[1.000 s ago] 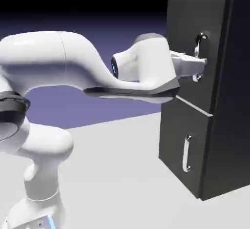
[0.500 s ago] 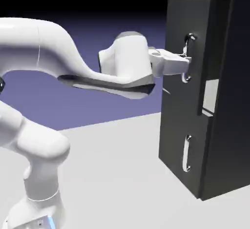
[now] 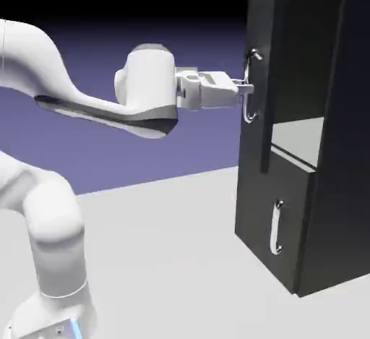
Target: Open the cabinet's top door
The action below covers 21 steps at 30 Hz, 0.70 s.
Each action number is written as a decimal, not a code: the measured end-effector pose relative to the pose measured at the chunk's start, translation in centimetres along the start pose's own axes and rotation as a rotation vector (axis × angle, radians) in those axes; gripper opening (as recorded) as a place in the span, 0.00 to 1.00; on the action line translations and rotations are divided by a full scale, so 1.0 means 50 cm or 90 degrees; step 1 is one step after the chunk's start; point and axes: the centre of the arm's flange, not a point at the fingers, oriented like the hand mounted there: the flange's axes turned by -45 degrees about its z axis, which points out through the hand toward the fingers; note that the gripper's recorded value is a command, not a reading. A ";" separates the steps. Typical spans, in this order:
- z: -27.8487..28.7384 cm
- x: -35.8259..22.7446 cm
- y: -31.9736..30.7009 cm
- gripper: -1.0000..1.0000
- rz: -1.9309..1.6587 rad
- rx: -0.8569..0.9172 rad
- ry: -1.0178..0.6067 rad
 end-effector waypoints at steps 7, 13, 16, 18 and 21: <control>-0.036 0.000 -0.023 0.00 0.000 -0.047 0.000; -0.056 0.000 -0.037 0.00 -0.007 -0.073 -0.001; -0.066 0.000 -0.044 0.00 0.000 -0.087 -0.001; -0.073 0.000 -0.050 0.00 0.000 -0.097 -0.001; -0.084 0.000 -0.059 0.00 0.001 -0.112 0.000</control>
